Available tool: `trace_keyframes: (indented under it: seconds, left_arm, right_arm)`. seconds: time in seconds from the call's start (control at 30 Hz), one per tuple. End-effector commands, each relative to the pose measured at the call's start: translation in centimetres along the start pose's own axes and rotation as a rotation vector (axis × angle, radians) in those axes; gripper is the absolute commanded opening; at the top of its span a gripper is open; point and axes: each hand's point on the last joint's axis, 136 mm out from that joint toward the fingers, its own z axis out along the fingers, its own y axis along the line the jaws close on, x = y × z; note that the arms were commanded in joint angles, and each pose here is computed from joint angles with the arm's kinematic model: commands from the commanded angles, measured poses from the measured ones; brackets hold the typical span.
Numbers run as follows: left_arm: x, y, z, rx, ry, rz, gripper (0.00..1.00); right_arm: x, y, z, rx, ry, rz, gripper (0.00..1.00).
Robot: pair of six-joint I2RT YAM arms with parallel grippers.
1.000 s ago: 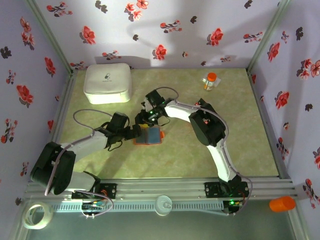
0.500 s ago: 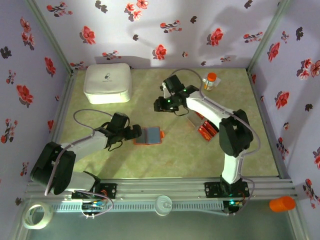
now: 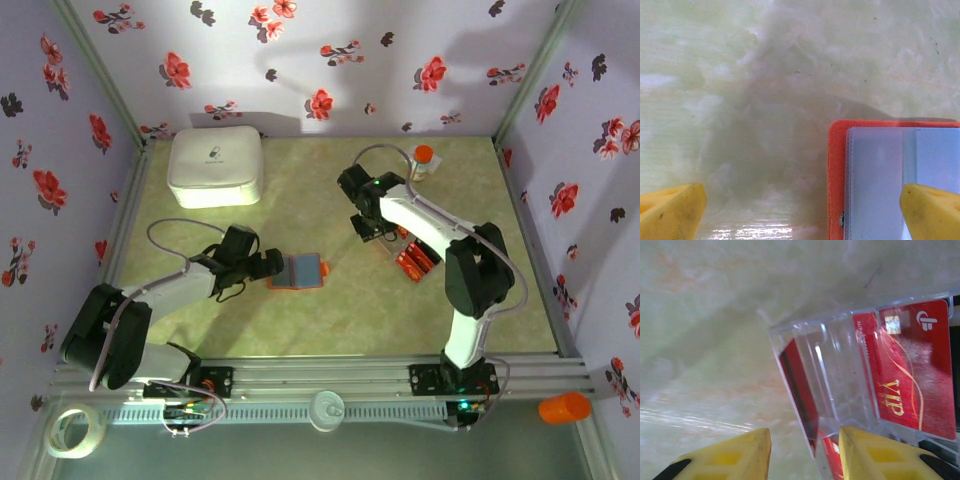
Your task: Put the credit cards into the card holder
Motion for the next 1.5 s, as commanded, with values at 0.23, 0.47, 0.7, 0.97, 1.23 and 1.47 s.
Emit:
trace_keyframes:
  seconds: [0.23,0.47,0.7,0.97,1.23,1.47]
  left_arm:
    - [-0.6,-0.7,-0.2,0.011,-0.024,-0.007,1.0]
    - [-0.7,-0.7,-0.2,0.012,-0.023,-0.008,1.0]
    - [-0.7,-0.8,-0.2,0.013,-0.025,-0.009,1.0]
    - [-0.8,-0.9,-0.3,0.014,-0.028,-0.008,1.0]
    - [-0.7,-0.8,-0.2,0.01,-0.024,-0.007,1.0]
    - [-0.9,-0.9,-0.6,0.002,-0.024,0.008,1.0]
  right_arm:
    - [1.7,-0.7,2.8,0.088,0.103,-0.078,0.4]
    - [1.8,-0.1,4.0,0.072,0.124,-0.082,0.37]
    - [2.1,0.2,4.7,0.066,0.139,-0.087,0.31]
    - [2.2,0.3,4.7,0.06,0.135,-0.087,0.18]
    - [1.5,0.6,3.3,0.016,0.099,-0.096,0.03]
    - [0.3,0.5,0.4,-0.015,0.032,-0.087,0.0]
